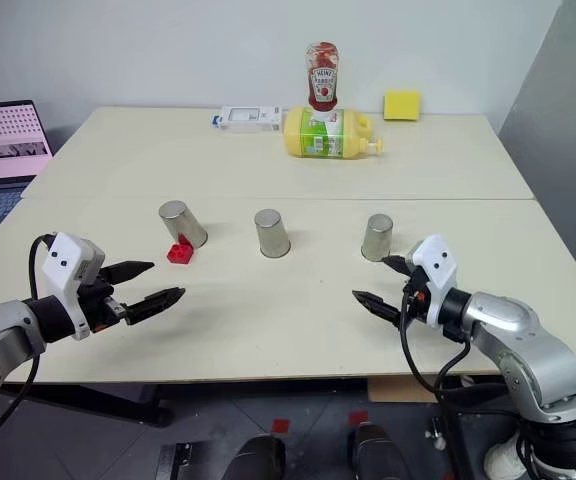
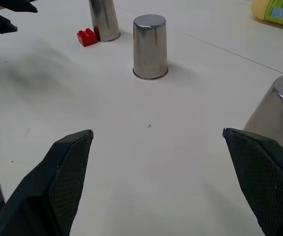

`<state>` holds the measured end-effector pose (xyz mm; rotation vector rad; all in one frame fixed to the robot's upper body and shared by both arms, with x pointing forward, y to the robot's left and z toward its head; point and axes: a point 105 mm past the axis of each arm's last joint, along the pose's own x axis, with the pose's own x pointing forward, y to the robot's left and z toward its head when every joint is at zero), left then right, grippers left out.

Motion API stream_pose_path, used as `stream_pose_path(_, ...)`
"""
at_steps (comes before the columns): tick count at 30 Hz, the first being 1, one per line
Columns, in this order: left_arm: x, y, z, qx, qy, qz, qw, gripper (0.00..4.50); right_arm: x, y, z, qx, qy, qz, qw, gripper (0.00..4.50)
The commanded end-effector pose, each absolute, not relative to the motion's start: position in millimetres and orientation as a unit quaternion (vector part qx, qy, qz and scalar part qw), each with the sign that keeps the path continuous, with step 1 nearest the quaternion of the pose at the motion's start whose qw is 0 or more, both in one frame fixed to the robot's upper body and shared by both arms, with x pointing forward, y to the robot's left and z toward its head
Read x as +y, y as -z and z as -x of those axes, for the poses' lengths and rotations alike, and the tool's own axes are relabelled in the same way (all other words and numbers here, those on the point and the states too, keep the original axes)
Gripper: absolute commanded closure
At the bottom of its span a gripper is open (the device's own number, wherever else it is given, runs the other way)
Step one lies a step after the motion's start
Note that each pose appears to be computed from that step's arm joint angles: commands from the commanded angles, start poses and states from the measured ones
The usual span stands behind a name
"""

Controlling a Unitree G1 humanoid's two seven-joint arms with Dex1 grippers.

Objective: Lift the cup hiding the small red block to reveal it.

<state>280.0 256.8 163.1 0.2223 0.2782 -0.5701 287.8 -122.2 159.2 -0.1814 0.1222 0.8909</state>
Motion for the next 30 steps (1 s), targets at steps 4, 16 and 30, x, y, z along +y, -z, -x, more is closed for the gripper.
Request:
stream_pose_path(4, 253.2, -173.8, -278.0, 0.129, 0.288, -0.131, 0.94, 0.02, -117.9, -175.2, -284.0, 0.029, -0.437, 0.093, 0.894, 0.0)
stream_pose_path(16, 256.5, -171.5, -275.4, 0.149, 0.281, -0.134, 0.939, 0.02, -119.6, -181.9, -282.2, 0.02, -0.457, 0.077, 0.886, 0.0)
stream_pose_path(30, 273.3, -178.2, -286.4, 0.137, 0.238, -0.137, 0.952, 0.02, -120.6, -182.8, -281.2, 0.023, -0.463, 0.087, 0.882, 0.0)
